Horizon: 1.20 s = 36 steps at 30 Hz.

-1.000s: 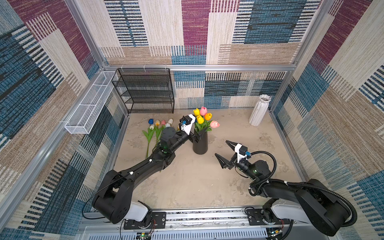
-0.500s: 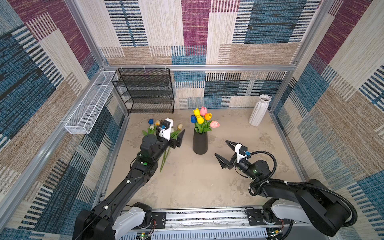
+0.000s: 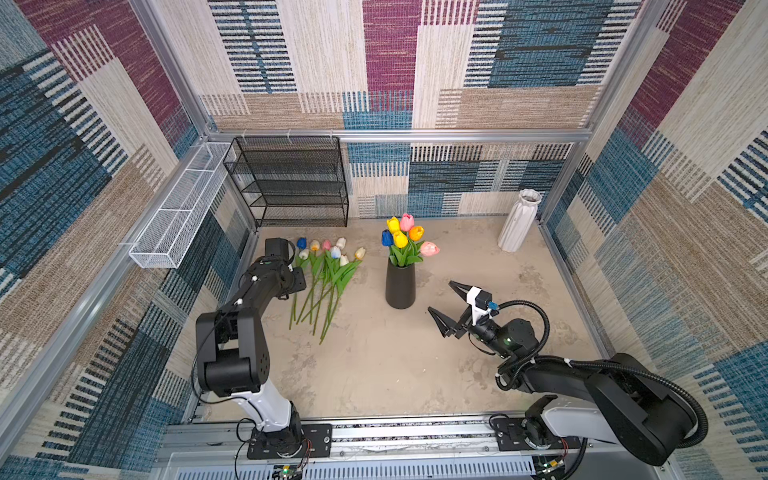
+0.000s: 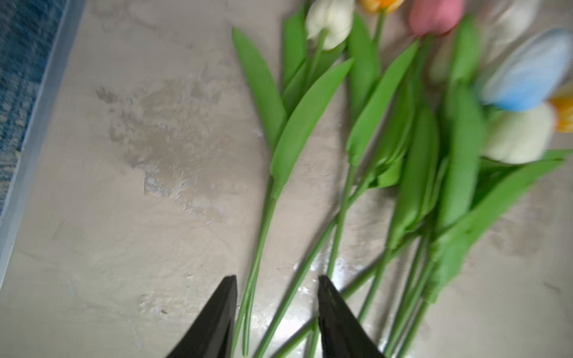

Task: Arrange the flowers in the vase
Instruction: 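Open the left gripper and move it back to the tulips on the table, then close the left gripper on a white tulip stem and lift it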

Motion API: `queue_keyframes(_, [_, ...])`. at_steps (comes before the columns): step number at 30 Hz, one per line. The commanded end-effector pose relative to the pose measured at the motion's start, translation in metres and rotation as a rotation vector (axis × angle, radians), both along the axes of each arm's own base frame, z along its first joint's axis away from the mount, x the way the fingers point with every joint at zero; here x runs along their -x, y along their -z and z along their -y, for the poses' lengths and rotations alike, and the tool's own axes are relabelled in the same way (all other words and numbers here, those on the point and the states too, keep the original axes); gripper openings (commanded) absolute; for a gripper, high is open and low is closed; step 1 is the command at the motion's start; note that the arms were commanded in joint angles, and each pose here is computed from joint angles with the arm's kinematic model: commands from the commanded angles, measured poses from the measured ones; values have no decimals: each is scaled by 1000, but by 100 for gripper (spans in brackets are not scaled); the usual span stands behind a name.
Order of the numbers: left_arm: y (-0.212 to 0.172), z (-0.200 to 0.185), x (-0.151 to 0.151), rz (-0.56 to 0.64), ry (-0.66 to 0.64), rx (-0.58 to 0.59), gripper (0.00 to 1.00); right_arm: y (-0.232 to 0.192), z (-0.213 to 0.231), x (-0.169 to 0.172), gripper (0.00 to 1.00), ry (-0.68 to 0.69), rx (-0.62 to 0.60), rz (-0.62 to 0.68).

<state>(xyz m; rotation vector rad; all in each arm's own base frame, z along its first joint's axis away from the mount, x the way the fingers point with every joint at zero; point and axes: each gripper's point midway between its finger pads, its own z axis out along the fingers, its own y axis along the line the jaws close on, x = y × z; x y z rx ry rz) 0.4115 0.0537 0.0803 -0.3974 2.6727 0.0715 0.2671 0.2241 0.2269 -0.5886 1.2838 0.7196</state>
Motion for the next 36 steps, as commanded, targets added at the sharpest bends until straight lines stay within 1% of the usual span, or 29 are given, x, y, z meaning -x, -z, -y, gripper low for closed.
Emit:
queue_keyframes(1, [26,-3,19,-203,60,-24,41,-11,0,2,100,-6,-18,38])
queue_keyframes(6, [42,-2,10,-245,96,-17,39,-11,0,2,100,-8,-19,38])
queue_keyframes(13, [47,-3,3,-257,102,-17,19,-11,1,2,100,-2,-18,40])
queue_keyframes(18, [45,-3,1,-254,110,-20,12,-12,1,2,100,-1,-20,41])
queue_keyframes(22, [42,-4,1,-247,115,-29,12,-12,1,2,100,2,-20,41])
queue_keyframes(23, [43,-5,0,-248,117,-28,19,-12,1,2,100,0,-19,40])
queue_keyframes(24, [43,-4,-1,-248,122,-27,23,-12,1,2,100,-1,-19,41])
queue_keyframes(26, [46,-2,-1,-252,131,-22,23,-12,1,2,100,-3,-20,40])
queue_keyframes(29, [51,-5,-2,-263,130,-28,23,-12,1,2,100,-3,-19,41])
queue_keyframes(30, [51,-4,-2,-264,134,-27,18,-12,1,2,100,-2,-19,41])
queue_keyframes(33, [52,-6,-1,-269,127,-36,17,-13,1,3,100,-4,-20,44])
queue_keyframes(36, [48,-5,-1,-260,126,-39,12,-13,1,3,100,-1,-21,43])
